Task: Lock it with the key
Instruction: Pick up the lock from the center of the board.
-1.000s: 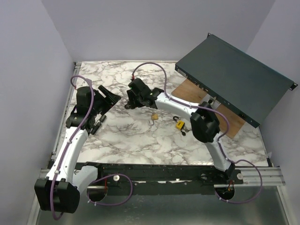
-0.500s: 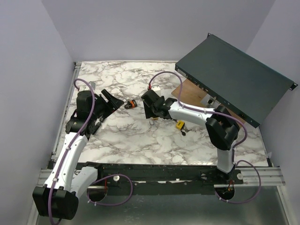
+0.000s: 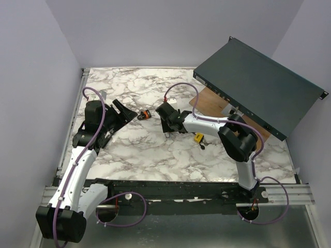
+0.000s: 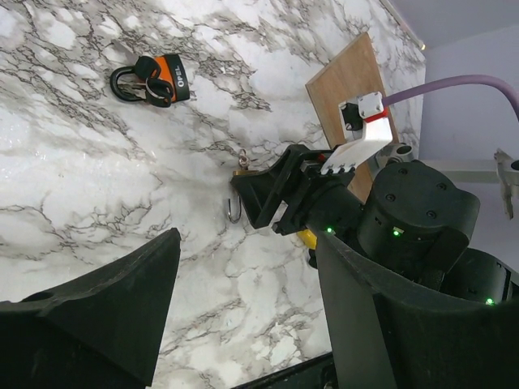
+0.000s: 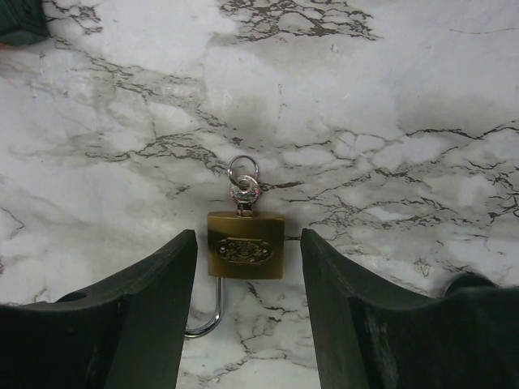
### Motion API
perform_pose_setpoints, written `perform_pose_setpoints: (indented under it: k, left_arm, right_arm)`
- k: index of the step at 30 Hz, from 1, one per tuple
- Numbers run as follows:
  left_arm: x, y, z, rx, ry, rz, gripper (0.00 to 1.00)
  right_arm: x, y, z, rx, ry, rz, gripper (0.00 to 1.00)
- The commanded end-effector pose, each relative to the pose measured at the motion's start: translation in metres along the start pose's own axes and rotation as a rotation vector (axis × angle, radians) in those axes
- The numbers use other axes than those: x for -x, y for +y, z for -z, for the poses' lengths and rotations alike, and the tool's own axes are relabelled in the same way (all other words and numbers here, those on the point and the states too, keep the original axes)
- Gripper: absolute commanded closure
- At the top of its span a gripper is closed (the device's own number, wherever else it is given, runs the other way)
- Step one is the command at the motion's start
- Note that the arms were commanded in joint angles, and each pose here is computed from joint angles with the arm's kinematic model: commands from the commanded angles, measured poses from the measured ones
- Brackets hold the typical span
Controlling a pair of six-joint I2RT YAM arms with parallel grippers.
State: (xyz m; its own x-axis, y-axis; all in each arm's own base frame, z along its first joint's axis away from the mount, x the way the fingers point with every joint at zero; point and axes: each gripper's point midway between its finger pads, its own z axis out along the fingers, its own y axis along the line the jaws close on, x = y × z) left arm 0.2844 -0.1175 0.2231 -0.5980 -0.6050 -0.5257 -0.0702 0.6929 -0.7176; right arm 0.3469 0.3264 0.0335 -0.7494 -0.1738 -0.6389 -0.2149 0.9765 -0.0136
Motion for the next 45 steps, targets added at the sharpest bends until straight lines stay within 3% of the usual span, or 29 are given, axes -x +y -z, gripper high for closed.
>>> perform_pose_setpoints:
  k: [1,9,15,18,26,30,38,45]
  left_arm:
    - [-0.007,0.0,0.001,-0.01,0.031,-0.016,0.33]
    - [-0.008,0.0,-0.003,-0.01,0.045,-0.009,0.33]
    - [-0.014,-0.007,-0.006,-0.03,0.089,-0.027,0.34]
    - [-0.02,-0.011,-0.007,-0.048,0.13,-0.054,0.34]
    - [-0.044,-0.032,-0.008,-0.183,0.326,-0.156,0.37]
    - [-0.051,-0.054,-0.004,-0.261,0.378,-0.196,0.37]
    - [-0.074,-0.087,0.01,-0.383,0.496,-0.204,0.43]
    - [-0.092,-0.078,0.016,-0.37,0.563,-0.173,0.48]
  right_arm:
    - [-0.005,-0.005,-0.012,-0.001,-0.003,-0.01,0.45]
    - [-0.022,-0.005,-0.011,0.032,0.028,-0.022,0.54]
    - [-0.015,0.0,0.003,0.084,0.018,-0.016,0.78]
    - [0.001,0.005,0.024,0.152,-0.027,0.006,0.86]
    - [0.043,0.035,0.123,0.501,-0.205,0.138,0.87]
    - [0.041,0.056,0.172,0.646,-0.269,0.256,0.87]
    - [0.039,0.076,0.224,0.733,-0.321,0.373,0.87]
    - [0.043,0.077,0.244,0.753,-0.355,0.403,0.86]
